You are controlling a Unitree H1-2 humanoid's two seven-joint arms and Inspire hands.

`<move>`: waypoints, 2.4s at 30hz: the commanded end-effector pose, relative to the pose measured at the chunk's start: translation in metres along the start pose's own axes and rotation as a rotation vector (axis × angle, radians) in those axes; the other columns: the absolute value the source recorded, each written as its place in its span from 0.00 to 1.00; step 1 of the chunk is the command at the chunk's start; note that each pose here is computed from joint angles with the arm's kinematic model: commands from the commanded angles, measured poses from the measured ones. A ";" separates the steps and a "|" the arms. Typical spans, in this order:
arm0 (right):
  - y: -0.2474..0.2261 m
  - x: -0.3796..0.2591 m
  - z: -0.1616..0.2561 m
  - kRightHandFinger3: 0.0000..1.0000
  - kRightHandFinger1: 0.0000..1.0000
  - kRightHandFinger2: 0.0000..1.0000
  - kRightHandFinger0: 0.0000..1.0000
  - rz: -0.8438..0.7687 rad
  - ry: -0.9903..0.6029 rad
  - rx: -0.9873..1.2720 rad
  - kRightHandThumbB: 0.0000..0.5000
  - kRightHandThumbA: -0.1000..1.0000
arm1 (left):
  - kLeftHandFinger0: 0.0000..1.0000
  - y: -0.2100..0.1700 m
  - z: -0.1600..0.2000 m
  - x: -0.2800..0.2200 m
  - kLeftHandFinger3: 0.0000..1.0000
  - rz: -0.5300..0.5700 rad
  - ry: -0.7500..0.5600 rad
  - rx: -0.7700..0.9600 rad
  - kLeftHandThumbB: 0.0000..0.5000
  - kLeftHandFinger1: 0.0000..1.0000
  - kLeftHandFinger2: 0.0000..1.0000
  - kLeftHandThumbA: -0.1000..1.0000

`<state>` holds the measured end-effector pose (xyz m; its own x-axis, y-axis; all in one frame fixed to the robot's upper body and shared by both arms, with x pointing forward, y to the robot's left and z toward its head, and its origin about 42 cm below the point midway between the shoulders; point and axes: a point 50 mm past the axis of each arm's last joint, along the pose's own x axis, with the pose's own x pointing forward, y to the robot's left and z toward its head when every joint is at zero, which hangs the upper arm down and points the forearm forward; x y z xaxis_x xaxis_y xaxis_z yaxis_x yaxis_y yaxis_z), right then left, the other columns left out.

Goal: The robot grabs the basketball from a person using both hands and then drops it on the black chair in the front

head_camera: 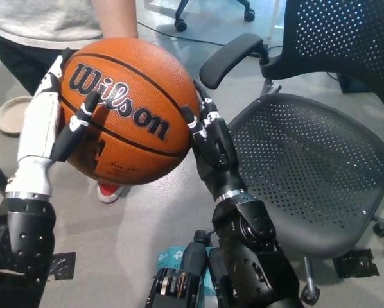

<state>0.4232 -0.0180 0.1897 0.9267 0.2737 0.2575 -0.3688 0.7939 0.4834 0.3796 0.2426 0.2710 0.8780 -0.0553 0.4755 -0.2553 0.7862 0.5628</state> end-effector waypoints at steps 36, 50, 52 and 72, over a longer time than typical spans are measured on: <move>-0.037 0.046 0.242 1.00 1.00 1.00 1.00 0.019 -0.274 -0.052 0.61 1.00 | 1.00 -0.171 0.222 0.162 1.00 -0.384 -0.333 -0.129 0.52 1.00 1.00 1.00; -0.128 0.048 0.199 1.00 1.00 1.00 1.00 -0.156 -0.049 0.089 0.48 1.00 | 1.00 -0.256 0.182 0.155 1.00 -0.592 -0.001 -0.222 0.66 1.00 1.00 1.00; -0.146 0.042 0.201 1.00 1.00 1.00 1.00 -0.190 -0.044 0.017 0.41 1.00 | 1.00 -0.264 0.180 0.149 1.00 -0.621 -0.010 -0.178 0.60 1.00 1.00 1.00; -0.222 -0.027 0.359 1.00 1.00 1.00 1.00 -0.544 -0.487 -0.440 0.27 1.00 | 1.00 -0.176 0.074 0.158 1.00 -0.484 0.033 -0.105 0.62 1.00 1.00 1.00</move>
<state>0.4665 -0.3974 0.3464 0.8632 -0.3927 0.3172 0.2891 0.8996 0.3272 0.5374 0.0583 0.2719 0.9372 -0.3397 0.0788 0.2107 0.7318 0.6482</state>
